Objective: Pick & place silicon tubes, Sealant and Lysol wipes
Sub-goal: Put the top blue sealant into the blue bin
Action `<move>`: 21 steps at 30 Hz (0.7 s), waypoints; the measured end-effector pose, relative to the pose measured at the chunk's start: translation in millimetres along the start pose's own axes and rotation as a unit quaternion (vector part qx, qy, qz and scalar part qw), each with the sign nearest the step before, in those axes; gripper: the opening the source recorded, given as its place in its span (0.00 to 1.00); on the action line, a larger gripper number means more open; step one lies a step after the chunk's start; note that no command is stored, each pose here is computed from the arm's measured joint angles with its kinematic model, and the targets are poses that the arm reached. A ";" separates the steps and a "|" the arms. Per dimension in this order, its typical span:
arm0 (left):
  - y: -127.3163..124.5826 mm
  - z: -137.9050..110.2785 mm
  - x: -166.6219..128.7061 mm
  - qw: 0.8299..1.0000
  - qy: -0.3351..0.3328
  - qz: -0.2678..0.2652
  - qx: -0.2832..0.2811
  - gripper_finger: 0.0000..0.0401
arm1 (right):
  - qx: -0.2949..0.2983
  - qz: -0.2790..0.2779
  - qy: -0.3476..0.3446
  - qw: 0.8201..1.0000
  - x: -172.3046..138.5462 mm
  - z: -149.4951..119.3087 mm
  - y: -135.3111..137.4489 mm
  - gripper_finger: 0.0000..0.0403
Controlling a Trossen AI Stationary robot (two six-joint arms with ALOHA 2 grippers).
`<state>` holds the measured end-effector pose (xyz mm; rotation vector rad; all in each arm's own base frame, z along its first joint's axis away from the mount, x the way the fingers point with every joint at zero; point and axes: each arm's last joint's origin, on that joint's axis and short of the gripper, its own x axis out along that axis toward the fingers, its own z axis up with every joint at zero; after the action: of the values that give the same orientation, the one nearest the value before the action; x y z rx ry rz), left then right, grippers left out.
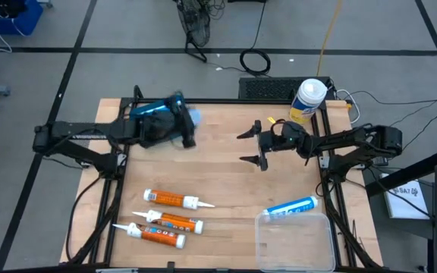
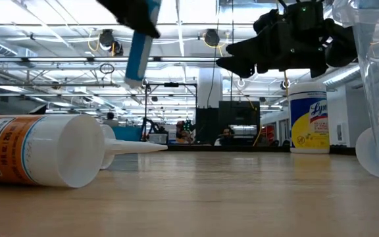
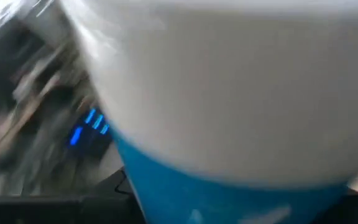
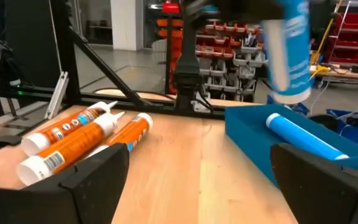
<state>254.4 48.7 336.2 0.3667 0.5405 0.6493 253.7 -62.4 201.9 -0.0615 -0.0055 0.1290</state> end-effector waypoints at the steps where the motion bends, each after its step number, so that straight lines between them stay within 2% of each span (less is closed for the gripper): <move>1: 6.5 -6.4 -0.9 0.999 0.030 0.023 -0.018 0.52 | -0.002 -0.001 -0.003 1.000 -0.1 0.6 -0.2 0.90; 3: 15.1 -19.2 -0.1 0.994 0.086 0.051 -0.041 0.52 | -0.004 -0.002 -0.005 1.000 0.2 1.3 -0.4 0.90; 5: 22.9 -28.6 2.5 0.989 0.123 0.054 -0.065 0.52 | -0.004 -0.009 -0.003 1.000 0.0 0.7 -0.6 0.90; 7: 23.4 -40.8 10.1 0.981 0.175 0.053 -0.058 0.52 | -0.010 -0.018 -0.004 1.000 0.0 1.0 -1.2 0.90; 12: 30.7 -52.4 27.4 0.971 0.222 0.080 -0.048 0.52 | -0.018 -0.038 -0.001 0.999 -0.1 0.7 -2.3 0.90; 16: 33.3 -57.6 32.0 0.967 0.240 0.077 -0.046 0.52 | -0.016 -0.038 0.004 0.999 -0.1 -0.4 -2.3 0.90; 18: 33.3 -54.0 34.2 0.971 0.225 0.072 -0.037 0.52 | -0.015 -0.037 0.008 0.999 -0.1 -1.0 -2.2 0.90; 21: 28.6 -49.5 36.4 0.982 0.187 0.019 -0.031 0.52 | -0.013 -0.037 0.012 0.999 -0.1 -1.9 -2.2 0.90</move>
<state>236.6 101.3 297.3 0.1962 0.8707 0.7758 253.9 -64.7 200.2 -0.0894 0.0141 0.0545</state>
